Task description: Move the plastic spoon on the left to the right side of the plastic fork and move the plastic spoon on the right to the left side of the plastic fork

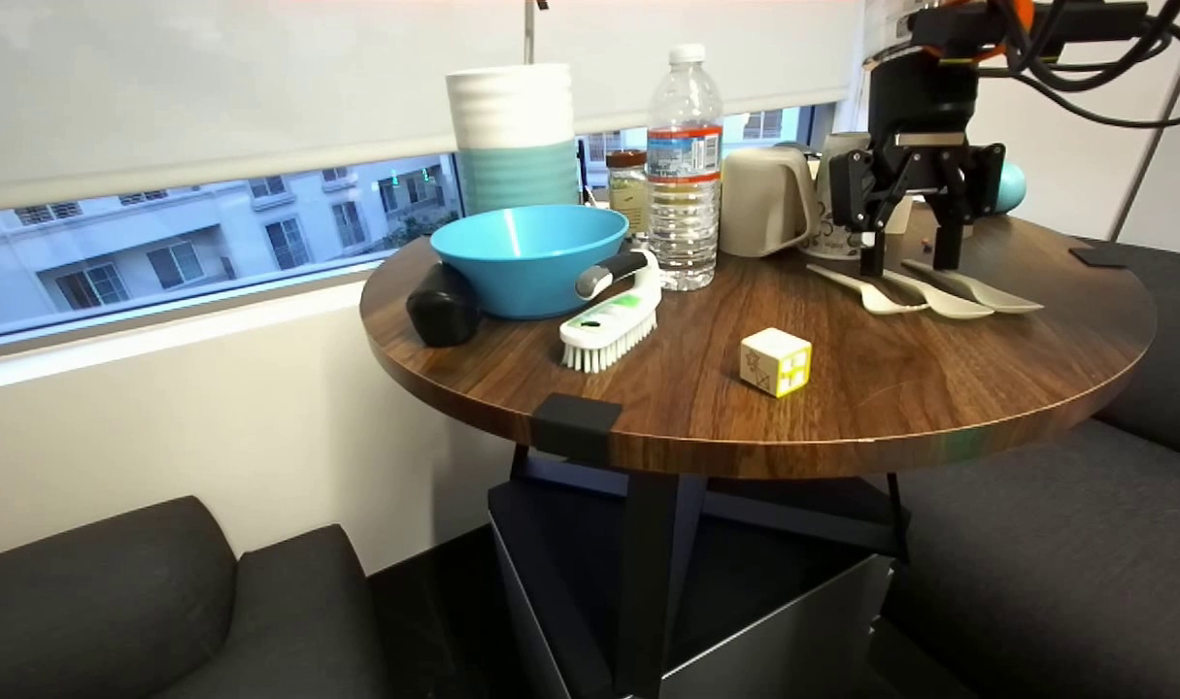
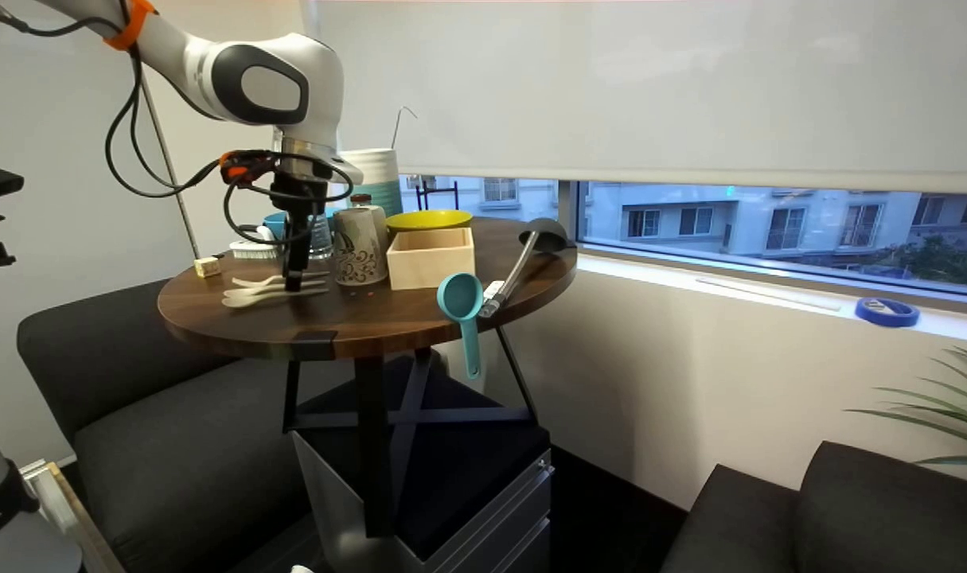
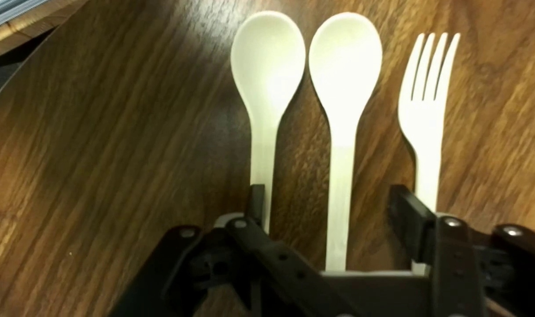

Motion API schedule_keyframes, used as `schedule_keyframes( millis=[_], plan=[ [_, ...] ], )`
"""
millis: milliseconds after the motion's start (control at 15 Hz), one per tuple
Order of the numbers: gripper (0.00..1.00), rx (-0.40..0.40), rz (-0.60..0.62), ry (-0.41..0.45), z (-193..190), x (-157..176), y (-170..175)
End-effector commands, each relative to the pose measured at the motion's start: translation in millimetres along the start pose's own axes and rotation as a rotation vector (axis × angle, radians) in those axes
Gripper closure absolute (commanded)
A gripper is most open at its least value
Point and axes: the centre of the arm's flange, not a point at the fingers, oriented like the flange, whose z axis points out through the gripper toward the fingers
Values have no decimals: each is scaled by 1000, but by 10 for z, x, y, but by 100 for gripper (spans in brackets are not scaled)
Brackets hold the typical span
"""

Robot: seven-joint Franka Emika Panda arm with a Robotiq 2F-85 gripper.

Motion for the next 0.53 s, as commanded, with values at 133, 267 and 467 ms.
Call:
schedule_keyframes(
  millis=[133,267,467],
  plan=[
    [0,31,-25,4,-52,-20,-65],
    [8,35,-32,-1,-58,-15,-94],
    [12,42,-41,1,-86,-28,-135]
  ],
)
